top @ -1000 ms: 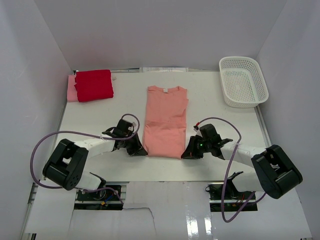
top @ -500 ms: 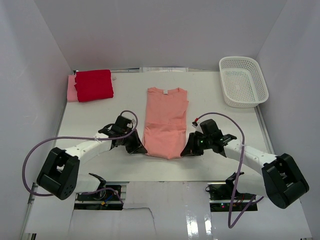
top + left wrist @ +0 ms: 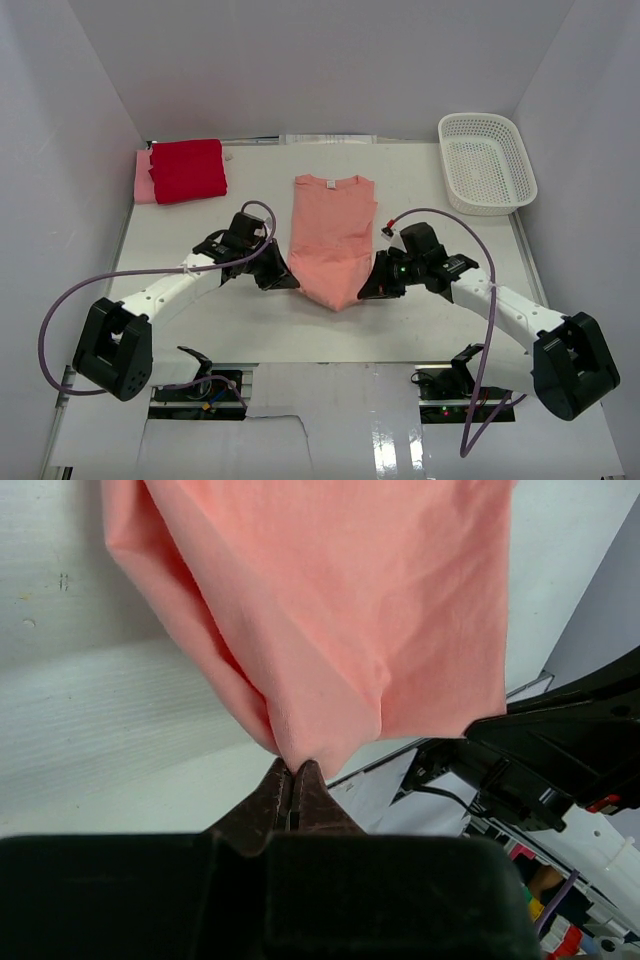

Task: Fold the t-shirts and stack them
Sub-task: Grab one side of the 2/3 rectangular tshirt with both arms, then fold the long partially folded tshirt into a neat square

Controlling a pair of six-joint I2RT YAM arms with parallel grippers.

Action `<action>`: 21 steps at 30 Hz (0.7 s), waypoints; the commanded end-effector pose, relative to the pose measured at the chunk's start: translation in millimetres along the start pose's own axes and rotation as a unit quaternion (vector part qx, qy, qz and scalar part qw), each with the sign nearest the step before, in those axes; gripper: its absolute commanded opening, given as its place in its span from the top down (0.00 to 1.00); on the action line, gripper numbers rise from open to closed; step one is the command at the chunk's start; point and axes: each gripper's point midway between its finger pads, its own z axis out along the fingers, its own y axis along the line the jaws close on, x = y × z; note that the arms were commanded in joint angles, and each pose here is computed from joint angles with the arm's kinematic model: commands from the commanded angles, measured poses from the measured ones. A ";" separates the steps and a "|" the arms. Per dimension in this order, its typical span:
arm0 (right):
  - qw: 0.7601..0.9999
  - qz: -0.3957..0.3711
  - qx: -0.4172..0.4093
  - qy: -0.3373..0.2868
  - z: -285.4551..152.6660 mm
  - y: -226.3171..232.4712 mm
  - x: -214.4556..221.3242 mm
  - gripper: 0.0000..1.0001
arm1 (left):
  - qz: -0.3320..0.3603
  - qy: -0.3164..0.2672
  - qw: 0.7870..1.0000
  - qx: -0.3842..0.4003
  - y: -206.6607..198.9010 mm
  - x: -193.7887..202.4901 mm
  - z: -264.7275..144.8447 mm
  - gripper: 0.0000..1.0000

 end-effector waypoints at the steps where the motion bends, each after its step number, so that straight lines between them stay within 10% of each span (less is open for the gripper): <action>1: 0.999 -0.023 -0.015 -0.018 -12.3 18.0 -20.0 0.92 | 0.008 -0.014 1.000 0.018 -14.1 -14.2 -12.7 1.00; 21: 0.996 -0.055 -0.021 -0.065 -28.7 34.2 -118.5 0.92 | 0.030 -0.089 0.993 0.073 -71.4 -130.9 -34.8 1.00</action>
